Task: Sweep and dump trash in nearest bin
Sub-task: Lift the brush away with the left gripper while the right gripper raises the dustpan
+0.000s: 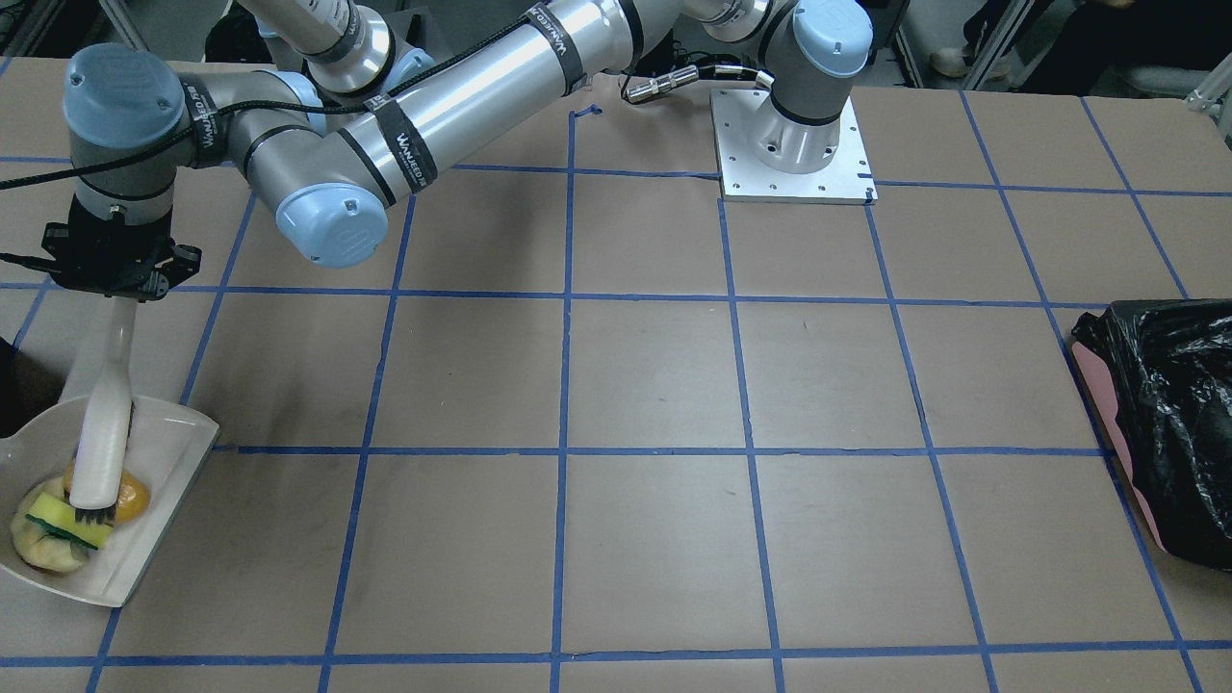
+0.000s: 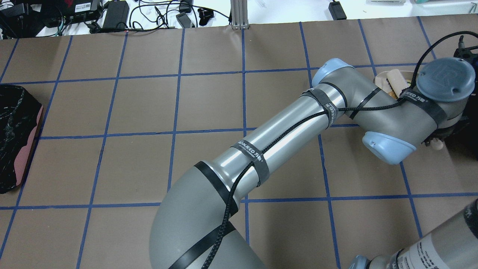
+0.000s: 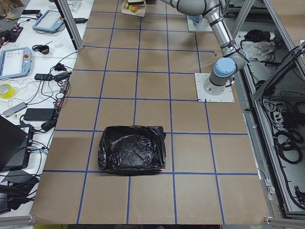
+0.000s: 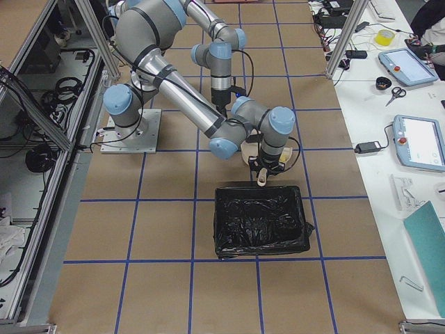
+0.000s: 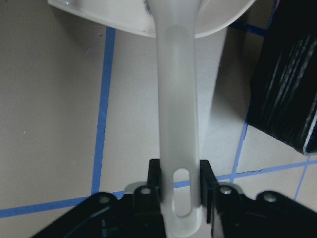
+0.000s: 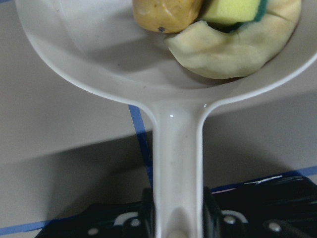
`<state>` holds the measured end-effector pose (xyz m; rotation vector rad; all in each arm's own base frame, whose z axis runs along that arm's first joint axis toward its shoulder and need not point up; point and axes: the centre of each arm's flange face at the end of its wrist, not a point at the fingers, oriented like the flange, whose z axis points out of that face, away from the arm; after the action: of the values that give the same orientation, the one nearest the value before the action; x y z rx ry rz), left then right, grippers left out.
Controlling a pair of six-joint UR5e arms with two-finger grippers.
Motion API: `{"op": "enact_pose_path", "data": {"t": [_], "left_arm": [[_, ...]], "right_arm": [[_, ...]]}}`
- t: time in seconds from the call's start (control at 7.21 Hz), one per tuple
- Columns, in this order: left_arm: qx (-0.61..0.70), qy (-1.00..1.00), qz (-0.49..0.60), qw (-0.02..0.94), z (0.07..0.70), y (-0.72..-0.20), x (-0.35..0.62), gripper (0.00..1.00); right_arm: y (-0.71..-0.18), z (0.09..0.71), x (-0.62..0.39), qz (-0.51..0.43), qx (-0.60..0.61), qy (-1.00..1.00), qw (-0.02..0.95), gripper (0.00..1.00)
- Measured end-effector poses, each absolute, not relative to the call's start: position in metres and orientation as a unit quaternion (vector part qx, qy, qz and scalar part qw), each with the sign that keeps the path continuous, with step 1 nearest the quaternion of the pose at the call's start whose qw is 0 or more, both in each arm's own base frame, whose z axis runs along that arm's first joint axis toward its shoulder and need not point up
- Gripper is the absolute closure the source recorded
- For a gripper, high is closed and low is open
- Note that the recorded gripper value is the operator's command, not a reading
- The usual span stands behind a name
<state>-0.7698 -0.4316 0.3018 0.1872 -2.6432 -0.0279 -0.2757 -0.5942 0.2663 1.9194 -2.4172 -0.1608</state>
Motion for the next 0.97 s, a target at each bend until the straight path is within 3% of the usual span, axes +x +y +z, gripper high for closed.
{"op": "enact_pose_path", "data": {"t": [0.55,0.97], "left_arm": [[0.050,-0.982,0.005,0.182,0.306,-0.526,-0.629,1.00],[0.022,-0.995,0.000,0.093,0.315,-0.551,-0.514,1.00]], "right_arm": [[-0.594,0.269,-0.275,-0.049,0.621,-0.782,0.027,1.00],[-0.594,0.274,-0.275,-0.048,0.621,-0.782,0.029,1.00]]}}
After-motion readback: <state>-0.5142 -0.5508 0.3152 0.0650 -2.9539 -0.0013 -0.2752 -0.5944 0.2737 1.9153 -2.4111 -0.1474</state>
